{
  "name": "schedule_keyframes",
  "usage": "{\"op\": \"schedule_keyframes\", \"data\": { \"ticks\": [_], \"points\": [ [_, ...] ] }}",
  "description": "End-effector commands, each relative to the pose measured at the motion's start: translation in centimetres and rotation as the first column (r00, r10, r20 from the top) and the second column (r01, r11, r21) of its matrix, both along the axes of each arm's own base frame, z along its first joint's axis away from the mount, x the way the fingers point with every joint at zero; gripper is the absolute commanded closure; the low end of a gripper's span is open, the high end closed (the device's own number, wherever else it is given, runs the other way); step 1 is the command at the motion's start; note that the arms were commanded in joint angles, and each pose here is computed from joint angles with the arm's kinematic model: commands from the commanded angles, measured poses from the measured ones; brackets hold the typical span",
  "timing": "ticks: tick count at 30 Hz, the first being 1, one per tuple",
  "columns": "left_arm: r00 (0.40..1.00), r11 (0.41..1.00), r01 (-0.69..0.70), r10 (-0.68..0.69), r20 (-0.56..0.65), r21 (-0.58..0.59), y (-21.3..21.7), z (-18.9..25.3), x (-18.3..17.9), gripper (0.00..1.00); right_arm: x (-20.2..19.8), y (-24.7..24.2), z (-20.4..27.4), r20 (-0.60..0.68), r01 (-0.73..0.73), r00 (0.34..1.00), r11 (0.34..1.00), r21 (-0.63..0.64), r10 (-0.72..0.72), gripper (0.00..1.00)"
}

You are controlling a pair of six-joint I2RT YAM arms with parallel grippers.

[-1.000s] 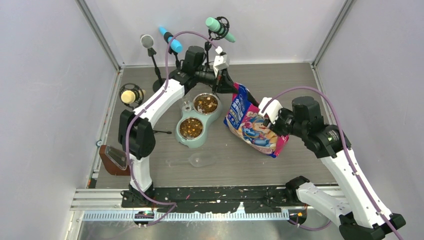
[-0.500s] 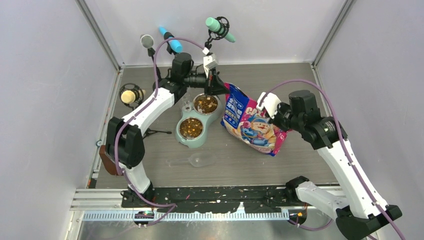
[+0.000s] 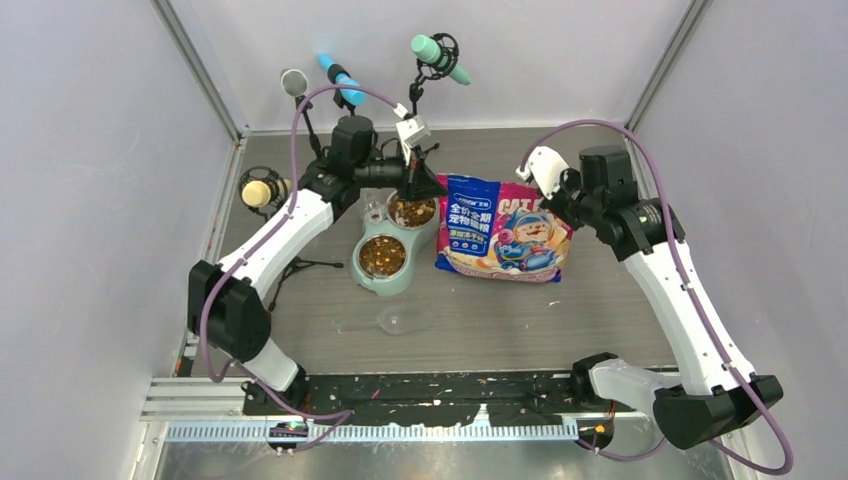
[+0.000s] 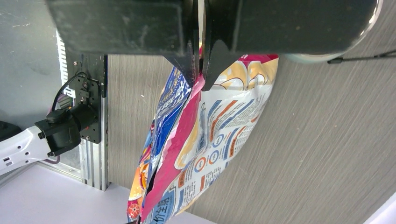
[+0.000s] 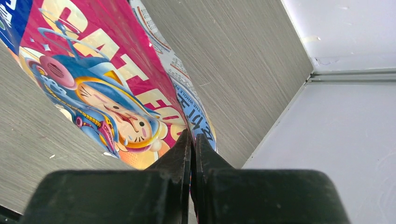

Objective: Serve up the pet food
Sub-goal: Adjust the pet food bag at the center of the board.

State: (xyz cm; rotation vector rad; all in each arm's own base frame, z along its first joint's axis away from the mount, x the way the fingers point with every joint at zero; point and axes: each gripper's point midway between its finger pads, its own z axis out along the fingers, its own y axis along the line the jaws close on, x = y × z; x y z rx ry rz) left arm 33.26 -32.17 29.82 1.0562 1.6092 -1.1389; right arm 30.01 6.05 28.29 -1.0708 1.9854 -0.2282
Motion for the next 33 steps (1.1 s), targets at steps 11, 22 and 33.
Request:
{"op": "schedule_keyframes", "data": {
  "ticks": [11, 22, 33],
  "points": [
    [0.990, 0.996, -0.092, 0.091, 0.104, 0.004, 2.9, 3.6, -0.4, 0.87, 2.3, 5.4, 5.4, 0.158, -0.098, 0.987, 0.909, 0.406, 0.036, 0.67],
    [0.988, 0.996, -0.084, 0.079, 0.132, 0.039, 1.6, 3.7, -0.9, 0.57, 0.5, 7.5, 3.9, -0.018, -0.019, 0.999, 0.816, 0.578, 0.035, 0.42],
    [0.981, 0.995, -0.093, 0.084, 0.177, 0.046, 2.1, 4.3, -1.0, 0.54, 1.3, 5.6, 6.2, -0.034, 0.149, 0.986, 0.762, 0.631, -0.164, 0.37]
  ]
}}
